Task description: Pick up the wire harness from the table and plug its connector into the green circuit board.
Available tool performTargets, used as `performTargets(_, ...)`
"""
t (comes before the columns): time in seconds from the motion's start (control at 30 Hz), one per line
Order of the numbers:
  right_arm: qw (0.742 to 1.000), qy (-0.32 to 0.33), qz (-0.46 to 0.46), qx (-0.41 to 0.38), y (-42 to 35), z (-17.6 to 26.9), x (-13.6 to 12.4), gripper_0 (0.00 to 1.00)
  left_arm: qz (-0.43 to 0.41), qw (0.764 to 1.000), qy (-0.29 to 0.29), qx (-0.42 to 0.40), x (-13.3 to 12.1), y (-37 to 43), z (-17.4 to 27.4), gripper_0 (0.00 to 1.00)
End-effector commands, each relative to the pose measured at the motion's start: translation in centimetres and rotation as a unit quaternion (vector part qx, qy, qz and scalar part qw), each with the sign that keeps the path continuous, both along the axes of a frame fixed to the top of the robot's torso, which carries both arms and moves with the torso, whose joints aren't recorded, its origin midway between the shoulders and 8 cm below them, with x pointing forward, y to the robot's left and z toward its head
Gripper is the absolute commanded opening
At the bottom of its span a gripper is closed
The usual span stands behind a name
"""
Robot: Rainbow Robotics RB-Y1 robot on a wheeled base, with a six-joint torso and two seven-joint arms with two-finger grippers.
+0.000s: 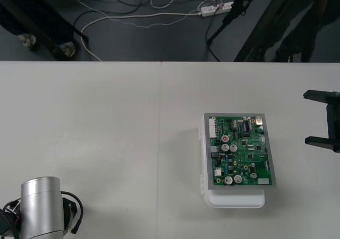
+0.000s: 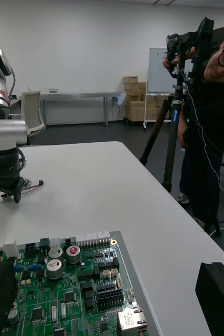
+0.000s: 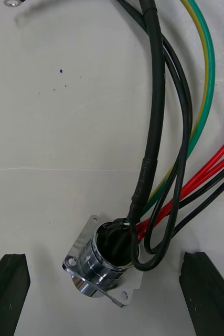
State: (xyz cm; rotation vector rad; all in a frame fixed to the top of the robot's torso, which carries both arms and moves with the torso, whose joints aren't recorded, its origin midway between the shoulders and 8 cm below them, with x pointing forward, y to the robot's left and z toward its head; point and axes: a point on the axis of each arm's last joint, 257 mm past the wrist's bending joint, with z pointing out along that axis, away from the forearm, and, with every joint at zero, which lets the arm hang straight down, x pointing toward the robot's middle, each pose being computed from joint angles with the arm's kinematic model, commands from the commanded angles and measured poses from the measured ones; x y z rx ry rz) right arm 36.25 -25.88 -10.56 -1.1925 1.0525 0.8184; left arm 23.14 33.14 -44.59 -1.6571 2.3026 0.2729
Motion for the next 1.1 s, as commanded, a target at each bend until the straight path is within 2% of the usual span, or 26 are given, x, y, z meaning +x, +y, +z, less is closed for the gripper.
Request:
performTargets(0.03,0.999,-0.046,-0.002,0.002,0.0,1.6,0.4,1.00,-0.048,0.998,0.026,0.018,-0.4,0.4,-0.3,0.84)
performTargets(0.47,0.999,-0.043,0.018,0.004,1.1,1.5,-0.3,1.00,-0.053,0.998,0.025,0.018,-0.1,1.1,-0.6,0.85)
performTargets(0.77,0.998,-0.048,0.049,0.010,3.0,2.0,-1.5,1.00,-0.096,0.995,0.034,0.014,0.2,1.1,-0.9,0.84)
performTargets(1.1,0.996,-0.051,0.067,0.008,3.9,2.2,-2.2,1.00,-0.103,0.994,0.033,0.016,0.6,1.4,-0.6,0.82)
